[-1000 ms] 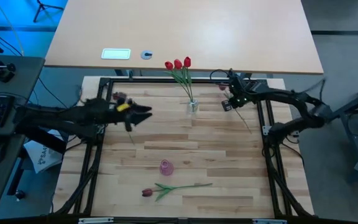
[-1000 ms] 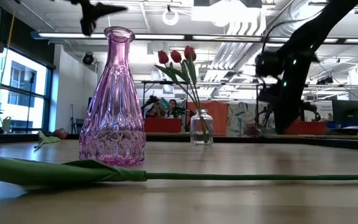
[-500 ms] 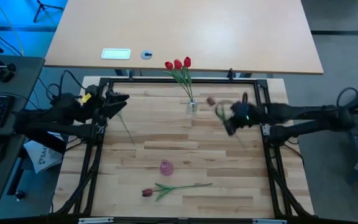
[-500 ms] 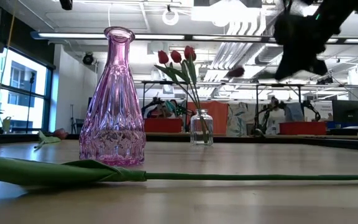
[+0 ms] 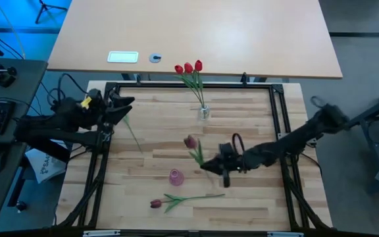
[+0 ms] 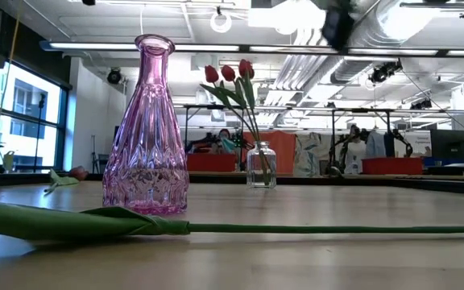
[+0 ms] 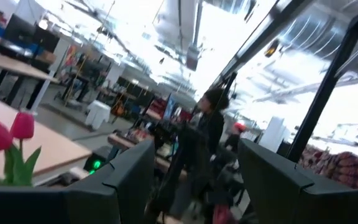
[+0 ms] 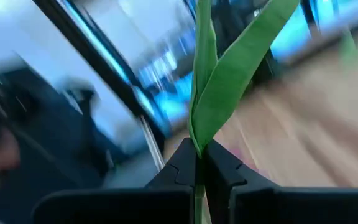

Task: Sort flowers into vase by color
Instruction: Put the top right dark red tulip into the violet flower vase

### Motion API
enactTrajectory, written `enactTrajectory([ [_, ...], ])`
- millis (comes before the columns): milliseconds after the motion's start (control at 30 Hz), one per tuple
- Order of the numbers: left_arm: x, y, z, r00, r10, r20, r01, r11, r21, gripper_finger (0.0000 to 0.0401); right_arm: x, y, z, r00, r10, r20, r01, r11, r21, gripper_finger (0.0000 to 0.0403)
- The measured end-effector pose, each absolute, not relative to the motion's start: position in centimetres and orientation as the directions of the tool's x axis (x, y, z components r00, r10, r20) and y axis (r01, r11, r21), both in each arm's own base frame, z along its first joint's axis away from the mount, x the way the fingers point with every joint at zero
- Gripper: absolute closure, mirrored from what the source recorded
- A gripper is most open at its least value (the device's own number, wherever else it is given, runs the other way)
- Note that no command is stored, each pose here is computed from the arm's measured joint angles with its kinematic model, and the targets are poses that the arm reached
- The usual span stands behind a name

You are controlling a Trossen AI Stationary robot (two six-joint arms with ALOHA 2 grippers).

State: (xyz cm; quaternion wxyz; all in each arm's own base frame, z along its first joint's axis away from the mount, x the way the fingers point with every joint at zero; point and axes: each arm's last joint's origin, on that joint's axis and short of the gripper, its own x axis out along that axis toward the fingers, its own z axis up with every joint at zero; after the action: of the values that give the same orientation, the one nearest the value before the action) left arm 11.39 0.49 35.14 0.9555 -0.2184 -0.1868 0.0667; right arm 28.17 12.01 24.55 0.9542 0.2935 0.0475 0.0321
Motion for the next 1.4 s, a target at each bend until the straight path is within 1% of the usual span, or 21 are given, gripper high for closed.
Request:
enactTrajectory([
  [100, 11.3, 0.5, 35.4, 0.913, 0.209, 0.35, -0.035, 0.895, -0.444, 0.0185, 29.8, 11.4, 25.2, 0.98, 0.018, 0.199, -0.119, 0.853, 0.508, 0.0402],
  [200, 11.2, 0.5, 35.7, 0.898, 0.209, 0.388, 0.002, 0.879, -0.478, 0.0185, 30.0, 10.4, 26.3, 0.903, -0.034, 0.429, -0.171, 0.886, 0.431, 0.0402],
  [267, 11.0, 0.5, 36.1, 0.88, 0.209, 0.426, 0.043, 0.859, -0.51, 0.0185, 29.9, 9.9, 26.8, 0.851, -0.021, 0.524, -0.208, 0.904, 0.375, 0.0402],
  [300, 10.9, 0.5, 36.3, 0.872, 0.207, 0.444, 0.061, 0.854, -0.517, 0.0185, 29.9, 9.7, 27.0, 0.838, -0.005, 0.546, -0.219, 0.913, 0.344, 0.0402],
  [367, 10.8, 0.5, 36.6, 0.858, 0.205, 0.472, 0.087, 0.846, -0.526, 0.0185, 30.4, 9.5, 27.2, 0.835, 0.035, 0.55, -0.232, 0.927, 0.294, 0.0402],
  [433, 10.7, 0.5, 36.7, 0.85, 0.204, 0.486, 0.104, 0.839, -0.533, 0.0185, 31.4, 9.2, 27.7, 0.85, 0.081, 0.52, -0.246, 0.935, 0.256, 0.0402],
  [567, 11.1, 0.5, 36.7, 0.846, 0.208, 0.491, 0.107, 0.836, -0.538, 0.0185, 33.8, 9.1, 28.9, 0.894, 0.178, 0.411, -0.256, 0.956, 0.143, 0.0402],
  [667, 11.5, 0.5, 36.6, 0.852, 0.21, 0.479, 0.094, 0.84, -0.534, 0.0185, 35.0, 8.9, 29.5, 0.923, 0.191, 0.334, -0.23, 0.97, 0.078, 0.0402],
  [767, 11.7, 0.5, 36.5, 0.855, 0.219, 0.471, 0.082, 0.838, -0.539, 0.0185, 36.0, 8.6, 29.6, 0.926, 0.216, 0.31, -0.249, 0.966, 0.071, 0.0402],
  [900, 12.0, 0.5, 36.4, 0.857, 0.231, 0.461, 0.071, 0.833, -0.548, 0.0185, 37.0, 8.5, 29.7, 0.892, 0.287, 0.35, -0.336, 0.938, 0.088, 0.0402],
  [1000, 12.0, 0.5, 36.4, 0.858, 0.231, 0.459, 0.071, 0.832, -0.551, 0.0185, 37.5, 8.8, 29.8, 0.88, 0.294, 0.374, -0.348, 0.933, 0.086, 0.0402],
  [1233, 12.0, 0.5, 36.4, 0.858, 0.232, 0.459, 0.07, 0.832, -0.55, 0.0185, 38.8, 9.0, 28.2, 0.884, 0.284, 0.372, -0.344, 0.933, 0.103, 0.0402],
  [1400, 12.0, 0.5, 36.4, 0.858, 0.232, 0.458, 0.069, 0.832, -0.551, 0.0185, 39.1, 9.0, 27.6, 0.898, 0.287, 0.334, -0.348, 0.928, 0.137, 0.0402],
])
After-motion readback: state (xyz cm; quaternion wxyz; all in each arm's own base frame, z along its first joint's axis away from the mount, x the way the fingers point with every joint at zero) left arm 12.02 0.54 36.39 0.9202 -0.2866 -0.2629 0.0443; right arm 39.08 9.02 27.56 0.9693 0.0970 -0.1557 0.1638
